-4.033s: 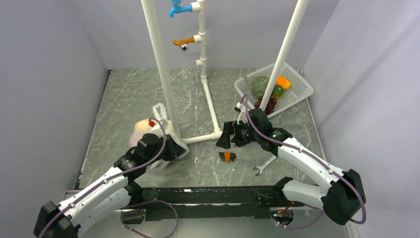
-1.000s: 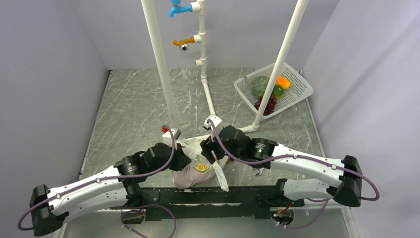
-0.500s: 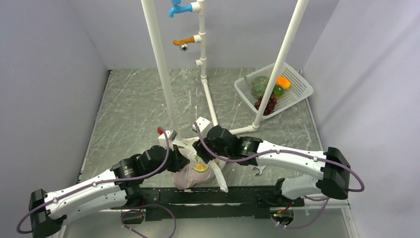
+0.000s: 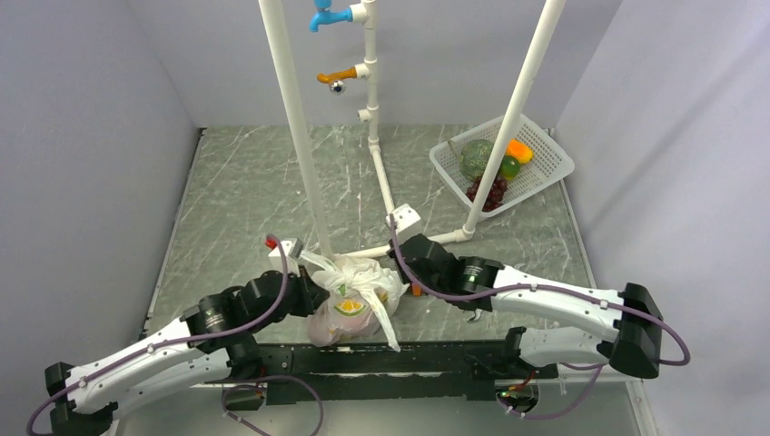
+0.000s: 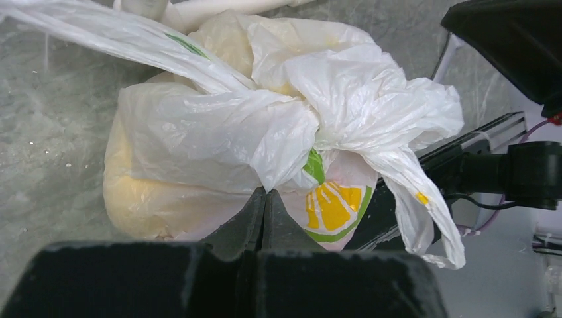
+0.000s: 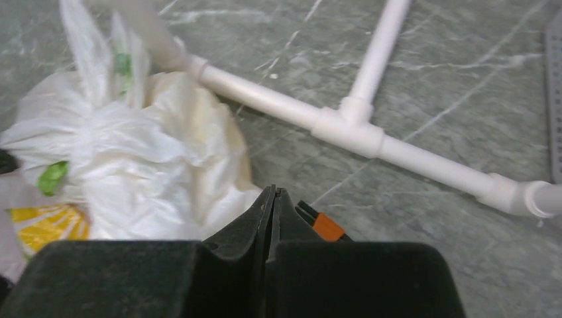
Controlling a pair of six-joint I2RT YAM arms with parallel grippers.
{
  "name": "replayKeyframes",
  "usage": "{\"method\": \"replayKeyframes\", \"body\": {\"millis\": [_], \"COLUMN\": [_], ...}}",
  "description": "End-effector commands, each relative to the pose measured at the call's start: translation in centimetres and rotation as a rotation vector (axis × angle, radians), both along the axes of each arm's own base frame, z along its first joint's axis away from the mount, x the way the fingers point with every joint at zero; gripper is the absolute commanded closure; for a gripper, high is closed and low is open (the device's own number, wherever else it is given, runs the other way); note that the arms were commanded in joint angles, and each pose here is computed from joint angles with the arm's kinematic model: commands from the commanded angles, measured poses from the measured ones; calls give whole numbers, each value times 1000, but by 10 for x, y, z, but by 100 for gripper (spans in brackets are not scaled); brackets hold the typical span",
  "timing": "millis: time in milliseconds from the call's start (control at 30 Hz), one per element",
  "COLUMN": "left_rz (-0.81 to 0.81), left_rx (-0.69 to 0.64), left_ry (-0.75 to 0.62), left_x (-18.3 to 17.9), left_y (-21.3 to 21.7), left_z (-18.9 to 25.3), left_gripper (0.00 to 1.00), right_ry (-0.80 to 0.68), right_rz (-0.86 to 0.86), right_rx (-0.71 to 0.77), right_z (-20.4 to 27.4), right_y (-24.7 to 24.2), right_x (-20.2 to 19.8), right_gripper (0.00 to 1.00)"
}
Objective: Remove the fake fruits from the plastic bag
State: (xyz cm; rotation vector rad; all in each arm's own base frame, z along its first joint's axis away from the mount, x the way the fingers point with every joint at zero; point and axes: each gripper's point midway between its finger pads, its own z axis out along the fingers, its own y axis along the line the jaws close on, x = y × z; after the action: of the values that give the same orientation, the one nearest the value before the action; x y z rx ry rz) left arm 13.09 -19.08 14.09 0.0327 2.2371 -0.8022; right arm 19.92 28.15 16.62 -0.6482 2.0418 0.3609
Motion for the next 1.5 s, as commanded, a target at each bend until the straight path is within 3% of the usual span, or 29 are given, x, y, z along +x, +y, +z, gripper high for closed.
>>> {"method": "replayKeyframes", "body": {"millis": [0, 67, 100, 267, 367, 467, 700, 800, 1000, 1100, 1300, 1467], "left_rz": [67, 63, 58, 21, 15, 3, -12, -11, 5, 27, 87, 114], "left_rx": [-50, -86, -97, -139, -115, -85, -83, -98, -72, -47, -56, -72], "left_ry": [-21, -36, -40, -42, -29, -25, -10, -14, -17, -13, -9, -18], "left_x": [2, 1, 0, -1, -1, 0, -1, 0, 1, 1, 0, -2], "left_y": [14, 13, 13, 1, -2, -4, -10, -12, -5, 2, 18, 30], "left_z": [3, 6, 7, 8, 8, 10, 8, 8, 10, 10, 3, 2], "left_gripper": [100, 100, 100, 100, 100, 100, 100, 100, 100, 100, 100, 100], "right_ry": [-38, -15, -20, 7, -8, -50, -78, -67, -78, -100, -136, -33], "right_rz": [-117, -27, 71, 390, 466, 422, 311, 302, 258, 194, 40, -108], "right_rx": [77, 82, 76, 110, 92, -6, -143, -164, -137, -131, -59, 50], "right_z": [16, 15, 18, 37, 45, 33, 9, -1, 2, 4, 12, 7], "right_y": [-20, -14, -4, 47, 72, 81, 76, 76, 72, 63, 30, -9], "right_x": [21, 17, 11, -34, -52, -48, -31, -30, -26, -19, -5, 19], "right_gripper": [100, 100, 95, 52, 34, 26, 28, 36, 73, 100, 100, 100]}}
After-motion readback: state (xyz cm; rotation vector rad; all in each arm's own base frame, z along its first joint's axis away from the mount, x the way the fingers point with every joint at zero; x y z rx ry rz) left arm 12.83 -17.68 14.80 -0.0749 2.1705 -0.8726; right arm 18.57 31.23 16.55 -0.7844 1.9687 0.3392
